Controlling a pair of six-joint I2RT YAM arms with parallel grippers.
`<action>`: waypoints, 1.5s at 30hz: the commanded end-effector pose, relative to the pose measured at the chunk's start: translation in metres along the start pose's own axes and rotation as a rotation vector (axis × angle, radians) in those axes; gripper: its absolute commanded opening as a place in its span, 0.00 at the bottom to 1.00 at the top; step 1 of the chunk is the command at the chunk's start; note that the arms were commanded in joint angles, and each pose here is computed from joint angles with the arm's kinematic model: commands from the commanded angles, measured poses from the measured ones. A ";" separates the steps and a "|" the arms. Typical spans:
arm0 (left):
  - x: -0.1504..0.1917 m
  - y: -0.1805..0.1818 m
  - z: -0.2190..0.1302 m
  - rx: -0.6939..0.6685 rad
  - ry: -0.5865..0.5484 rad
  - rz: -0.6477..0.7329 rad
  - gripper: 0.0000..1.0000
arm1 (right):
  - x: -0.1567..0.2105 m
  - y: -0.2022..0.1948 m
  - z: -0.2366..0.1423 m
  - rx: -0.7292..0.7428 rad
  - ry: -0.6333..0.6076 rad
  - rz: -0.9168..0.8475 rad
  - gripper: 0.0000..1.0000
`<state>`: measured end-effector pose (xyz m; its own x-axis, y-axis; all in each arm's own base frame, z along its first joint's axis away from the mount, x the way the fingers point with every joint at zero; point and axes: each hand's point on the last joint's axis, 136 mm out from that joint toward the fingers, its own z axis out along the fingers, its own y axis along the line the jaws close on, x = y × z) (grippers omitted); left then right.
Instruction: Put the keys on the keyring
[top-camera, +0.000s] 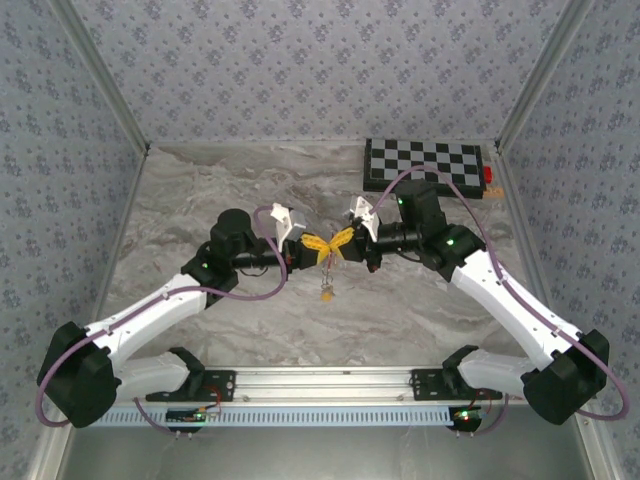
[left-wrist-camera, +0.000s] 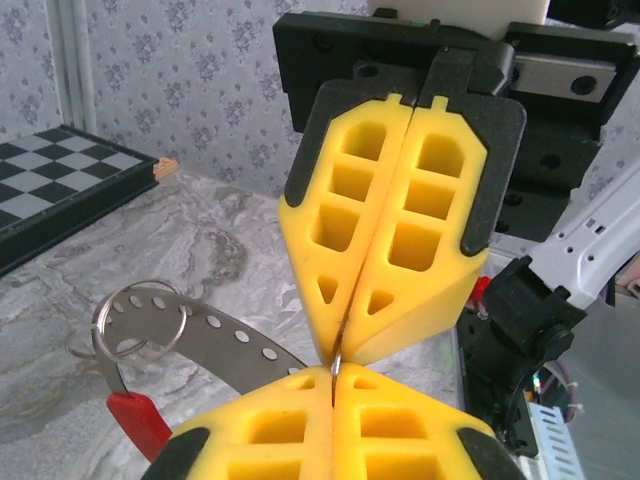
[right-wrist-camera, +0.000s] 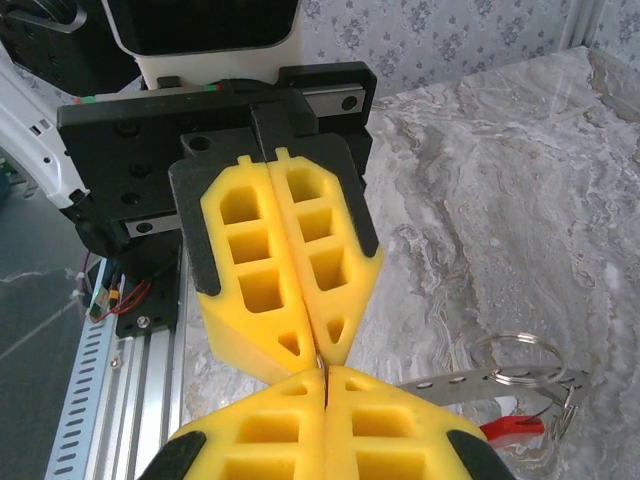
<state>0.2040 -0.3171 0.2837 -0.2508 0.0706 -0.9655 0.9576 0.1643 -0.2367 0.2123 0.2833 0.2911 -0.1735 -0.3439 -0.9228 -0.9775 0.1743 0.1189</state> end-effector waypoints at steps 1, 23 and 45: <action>-0.015 -0.001 0.001 0.008 -0.034 0.032 0.00 | -0.003 0.008 0.001 -0.030 -0.011 -0.006 0.00; -0.048 -0.007 -0.009 -0.064 -0.227 0.105 0.00 | 0.002 -0.022 -0.035 0.370 -0.274 -0.066 0.36; -0.063 -0.019 -0.006 -0.064 -0.291 0.119 0.00 | 0.000 -0.014 -0.014 0.411 -0.253 -0.173 0.19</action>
<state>0.2067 -0.3236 0.3187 -0.1377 -0.1173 -0.9835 0.9561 0.2435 -0.1629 0.2232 0.2676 0.2865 0.0414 -0.1879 -0.9813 -0.8608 0.4920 -0.1305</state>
